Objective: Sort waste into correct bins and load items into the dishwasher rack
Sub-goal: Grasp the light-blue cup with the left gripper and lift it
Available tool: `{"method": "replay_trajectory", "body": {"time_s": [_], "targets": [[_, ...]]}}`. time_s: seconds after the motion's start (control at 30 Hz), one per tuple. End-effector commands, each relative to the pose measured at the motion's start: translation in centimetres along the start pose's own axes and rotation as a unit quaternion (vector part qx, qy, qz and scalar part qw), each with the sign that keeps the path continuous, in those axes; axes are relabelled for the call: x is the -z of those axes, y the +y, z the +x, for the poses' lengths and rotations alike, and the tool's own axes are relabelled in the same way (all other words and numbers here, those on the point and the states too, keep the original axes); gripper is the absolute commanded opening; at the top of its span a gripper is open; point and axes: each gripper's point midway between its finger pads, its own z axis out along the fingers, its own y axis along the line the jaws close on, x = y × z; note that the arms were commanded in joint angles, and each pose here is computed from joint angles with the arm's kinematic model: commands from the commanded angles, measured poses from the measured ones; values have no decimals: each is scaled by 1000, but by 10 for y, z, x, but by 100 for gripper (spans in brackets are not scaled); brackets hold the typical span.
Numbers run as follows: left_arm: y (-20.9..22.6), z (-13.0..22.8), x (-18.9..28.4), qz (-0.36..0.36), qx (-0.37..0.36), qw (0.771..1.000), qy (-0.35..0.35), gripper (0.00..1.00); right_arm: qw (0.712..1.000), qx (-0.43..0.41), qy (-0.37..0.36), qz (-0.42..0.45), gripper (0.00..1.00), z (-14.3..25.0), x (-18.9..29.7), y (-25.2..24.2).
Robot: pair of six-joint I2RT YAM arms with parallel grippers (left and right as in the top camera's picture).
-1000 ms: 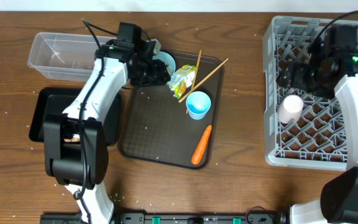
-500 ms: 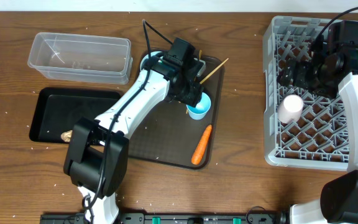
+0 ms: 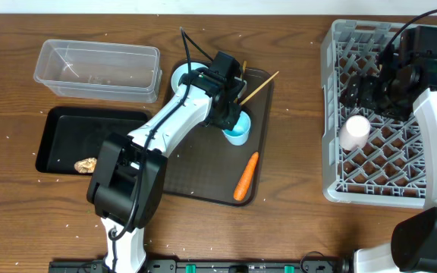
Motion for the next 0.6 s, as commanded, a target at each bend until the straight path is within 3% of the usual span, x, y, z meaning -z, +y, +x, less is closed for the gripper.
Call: {"method": "replay_trajectory", "body": {"time_s": [0.0,0.1,0.23,0.37,0.47,0.57], "targets": [[2,0,2,-4,10,1000,1,6,1000,6,-3,-5,80,-2,3,3],[-10,-7,18,43,13,999,-15,6,1000,19,1,-18,78,1,2,12],[-31,-25,61,174,27,982,-64,6,988,87,5,-125,77,6,3,54],[-37,-42,111,323,36,938,-121,6,946,161,-14,-280,77,13,9,114],[-36,-48,145,427,29,891,-154,6,910,191,-30,-368,77,18,13,149],[-33,-50,174,495,13,849,-183,6,856,230,-50,-460,75,27,22,183]]}}
